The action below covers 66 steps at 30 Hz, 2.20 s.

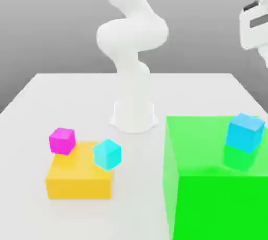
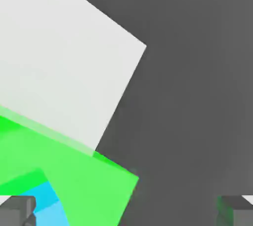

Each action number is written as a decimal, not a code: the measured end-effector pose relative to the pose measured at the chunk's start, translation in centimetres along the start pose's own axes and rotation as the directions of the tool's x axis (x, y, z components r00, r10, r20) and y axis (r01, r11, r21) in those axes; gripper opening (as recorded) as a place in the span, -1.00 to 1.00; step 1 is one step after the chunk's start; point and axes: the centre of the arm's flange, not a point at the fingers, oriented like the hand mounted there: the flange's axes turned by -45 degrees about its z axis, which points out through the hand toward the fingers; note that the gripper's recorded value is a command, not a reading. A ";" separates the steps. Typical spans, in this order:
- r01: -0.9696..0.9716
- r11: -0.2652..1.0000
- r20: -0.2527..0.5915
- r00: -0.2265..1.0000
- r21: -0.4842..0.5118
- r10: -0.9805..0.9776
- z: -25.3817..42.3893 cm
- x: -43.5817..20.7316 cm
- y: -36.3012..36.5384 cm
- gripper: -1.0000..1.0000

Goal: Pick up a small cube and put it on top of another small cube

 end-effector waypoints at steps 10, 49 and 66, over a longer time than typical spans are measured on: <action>0.523 0.850 -0.121 0.850 0.063 -0.513 6.5 6.3 -4.4 0.00; 0.960 0.277 -0.426 0.265 0.033 -0.865 20.4 4.9 -21.9 -1.00; 0.742 0.641 -0.289 0.668 0.197 -0.685 12.0 10.1 -12.0 -1.00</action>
